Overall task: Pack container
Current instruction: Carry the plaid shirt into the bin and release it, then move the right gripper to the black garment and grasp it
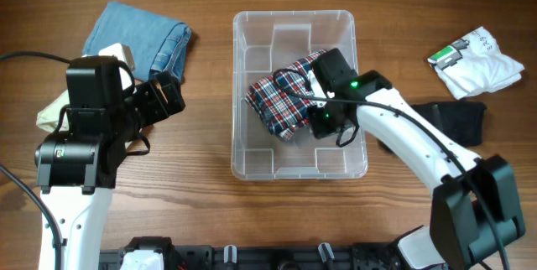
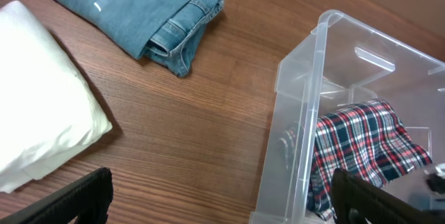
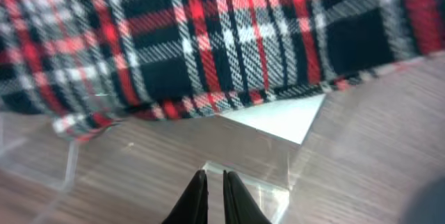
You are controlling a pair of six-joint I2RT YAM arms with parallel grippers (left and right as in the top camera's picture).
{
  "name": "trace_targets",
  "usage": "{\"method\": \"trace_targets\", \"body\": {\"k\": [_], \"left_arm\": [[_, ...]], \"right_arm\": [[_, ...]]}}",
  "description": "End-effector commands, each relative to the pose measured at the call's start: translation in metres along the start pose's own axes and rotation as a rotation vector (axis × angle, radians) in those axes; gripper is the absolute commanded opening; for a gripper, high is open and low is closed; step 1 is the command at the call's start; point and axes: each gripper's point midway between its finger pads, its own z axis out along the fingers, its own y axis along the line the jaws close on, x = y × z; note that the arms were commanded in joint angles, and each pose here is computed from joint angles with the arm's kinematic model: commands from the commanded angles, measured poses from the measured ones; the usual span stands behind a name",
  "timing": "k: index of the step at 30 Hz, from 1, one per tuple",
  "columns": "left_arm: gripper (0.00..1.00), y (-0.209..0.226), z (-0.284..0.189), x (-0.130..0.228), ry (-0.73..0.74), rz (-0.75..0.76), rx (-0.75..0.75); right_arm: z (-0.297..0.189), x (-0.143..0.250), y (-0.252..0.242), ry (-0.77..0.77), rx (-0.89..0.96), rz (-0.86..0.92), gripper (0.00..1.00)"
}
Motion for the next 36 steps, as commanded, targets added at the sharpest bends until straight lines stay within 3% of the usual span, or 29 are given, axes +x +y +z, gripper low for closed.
{"method": "trace_targets", "body": {"k": [1,5,7,12,19,21,24,27,28,29,30,32,34,36], "left_arm": [[1.0,-0.004,-0.006,-0.007,-0.018,0.011,0.019],[1.0,-0.004,-0.006,-0.007,-0.018,0.011,0.019],[1.0,-0.004,-0.006,-0.007,-0.018,0.011,0.019],[1.0,-0.003,-0.006,-0.007,-0.017,0.011,0.019],[1.0,-0.004,-0.006,-0.007,-0.018,0.011,0.019],[1.0,-0.004,-0.006,-0.007,-0.018,0.011,0.019],[1.0,-0.004,-0.006,-0.007,-0.018,0.011,0.019],[1.0,-0.004,-0.006,-0.007,-0.018,0.011,0.019],[1.0,-0.004,-0.006,-0.007,-0.018,0.011,0.019],[1.0,-0.004,-0.006,-0.007,-0.018,0.011,0.019],[1.0,-0.004,-0.006,-0.007,-0.018,0.011,0.019],[1.0,-0.004,-0.006,-0.007,-0.018,0.011,0.019],[1.0,-0.003,-0.006,-0.007,-0.017,0.011,0.019],[1.0,-0.003,-0.006,-0.007,-0.017,0.011,0.019]], "right_arm": [[0.027,0.005,0.0,0.004,-0.011,-0.042,0.09],[0.05,-0.028,0.002,-0.115,-0.021,-0.05,0.1],[0.058,-0.054,0.004,-0.209,-0.03,-0.052,0.22],[0.039,-0.115,0.013,-0.465,-0.088,0.059,0.28],[0.042,-0.102,0.019,-0.409,-0.129,0.059,0.24],[0.036,-0.097,0.019,-0.392,-0.12,0.041,0.29],[-0.024,-0.104,0.016,-0.465,-0.064,-0.029,0.33],[-0.127,-0.111,0.008,-0.659,0.011,-0.05,0.4],[-0.162,-0.111,-0.007,-0.746,0.069,0.004,0.51],[-0.193,-0.105,-0.028,-0.824,0.125,0.121,0.76],[-0.22,-0.092,-0.057,-0.888,0.173,0.294,0.91],[-0.239,-0.059,-0.107,-0.908,0.2,0.588,1.0],[-0.232,-0.02,-0.151,-0.838,0.218,0.859,1.0],[-0.213,0.012,-0.184,-0.738,0.219,1.021,1.0]]}}
